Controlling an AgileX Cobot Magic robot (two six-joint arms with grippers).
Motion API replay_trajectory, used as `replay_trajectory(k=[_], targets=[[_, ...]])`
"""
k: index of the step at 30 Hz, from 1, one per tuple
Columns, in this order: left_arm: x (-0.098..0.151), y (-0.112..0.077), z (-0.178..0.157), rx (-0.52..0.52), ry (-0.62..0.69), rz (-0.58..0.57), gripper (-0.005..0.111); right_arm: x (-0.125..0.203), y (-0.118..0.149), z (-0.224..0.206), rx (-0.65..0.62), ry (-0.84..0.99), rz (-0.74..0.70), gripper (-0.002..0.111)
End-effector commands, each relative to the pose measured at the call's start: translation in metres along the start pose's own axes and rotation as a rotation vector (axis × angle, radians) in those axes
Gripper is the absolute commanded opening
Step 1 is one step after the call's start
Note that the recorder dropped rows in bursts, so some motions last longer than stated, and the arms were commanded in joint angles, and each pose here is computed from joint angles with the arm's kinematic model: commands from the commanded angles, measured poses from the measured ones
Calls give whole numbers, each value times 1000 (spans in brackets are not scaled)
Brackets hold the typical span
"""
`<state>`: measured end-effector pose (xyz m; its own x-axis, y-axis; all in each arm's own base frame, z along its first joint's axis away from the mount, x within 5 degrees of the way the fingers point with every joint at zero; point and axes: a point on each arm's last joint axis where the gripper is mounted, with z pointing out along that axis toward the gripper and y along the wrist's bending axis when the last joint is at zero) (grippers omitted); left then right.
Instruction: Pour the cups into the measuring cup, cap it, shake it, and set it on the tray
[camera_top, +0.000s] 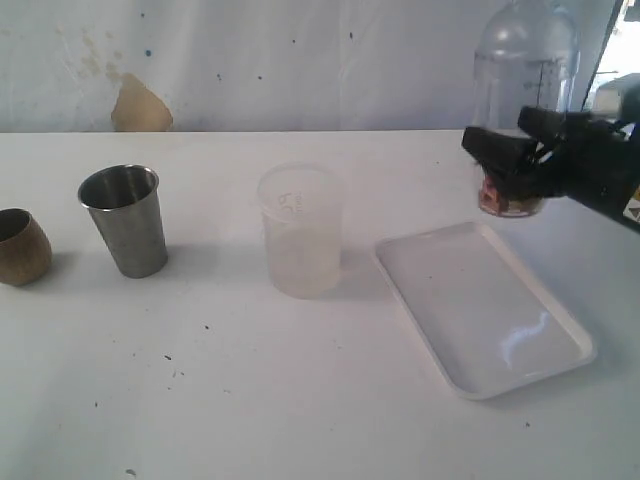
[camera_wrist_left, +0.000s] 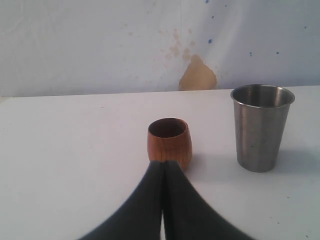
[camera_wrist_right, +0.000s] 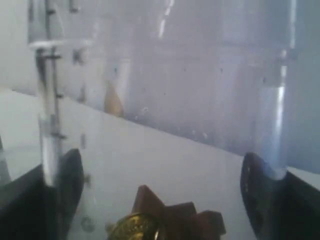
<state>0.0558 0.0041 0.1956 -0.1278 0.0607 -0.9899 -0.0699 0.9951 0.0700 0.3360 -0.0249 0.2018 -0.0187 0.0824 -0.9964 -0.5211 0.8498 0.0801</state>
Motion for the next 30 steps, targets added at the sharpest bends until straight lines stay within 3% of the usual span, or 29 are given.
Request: replay_trajectory(k=[1, 5, 13, 30], targets=[[1, 0, 0, -1, -9, 3, 1, 19, 10, -12, -8, 27, -54, 0], [1, 0, 0, -1, -9, 3, 1, 65, 16, -20, -34, 151, -61, 0], [1, 0, 0, -1, -9, 3, 1, 104, 15, -5, -105, 220, -55, 0], [1, 0, 0, -1, -9, 3, 1, 77, 22, -4, -153, 173, -139, 0]])
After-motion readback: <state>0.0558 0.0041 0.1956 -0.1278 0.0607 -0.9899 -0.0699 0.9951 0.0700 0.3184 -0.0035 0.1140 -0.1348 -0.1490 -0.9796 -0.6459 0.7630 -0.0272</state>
